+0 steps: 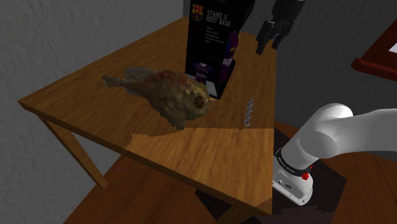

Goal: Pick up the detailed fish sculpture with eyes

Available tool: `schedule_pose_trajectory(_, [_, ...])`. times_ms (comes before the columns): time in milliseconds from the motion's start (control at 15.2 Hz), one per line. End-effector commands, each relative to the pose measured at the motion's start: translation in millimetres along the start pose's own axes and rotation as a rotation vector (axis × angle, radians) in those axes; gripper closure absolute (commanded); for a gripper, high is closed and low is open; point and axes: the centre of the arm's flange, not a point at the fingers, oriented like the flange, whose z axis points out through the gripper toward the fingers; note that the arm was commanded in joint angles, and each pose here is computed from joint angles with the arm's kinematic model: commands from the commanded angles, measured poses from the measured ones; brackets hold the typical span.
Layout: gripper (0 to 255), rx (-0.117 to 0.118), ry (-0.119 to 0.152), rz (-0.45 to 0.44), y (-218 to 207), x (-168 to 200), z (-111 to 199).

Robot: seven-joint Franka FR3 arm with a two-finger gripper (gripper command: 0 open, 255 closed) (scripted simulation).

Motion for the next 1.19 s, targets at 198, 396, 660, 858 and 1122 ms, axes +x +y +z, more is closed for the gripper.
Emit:
schedule_pose_trajectory(198, [0, -0.002, 0.021, -0.064, -34, 18, 0])
schedule_pose_trajectory(396, [0, -0.005, 0.042, -0.129, -69, 33, -1])
schedule_pose_trajectory(660, [0, -0.008, 0.069, -0.215, -117, 50, -2])
schedule_pose_trajectory(858, [0, -0.010, 0.090, -0.279, -154, 59, -4])
schedule_pose_trajectory(1122, [0, -0.014, 0.118, -0.365, -204, 69, -5])
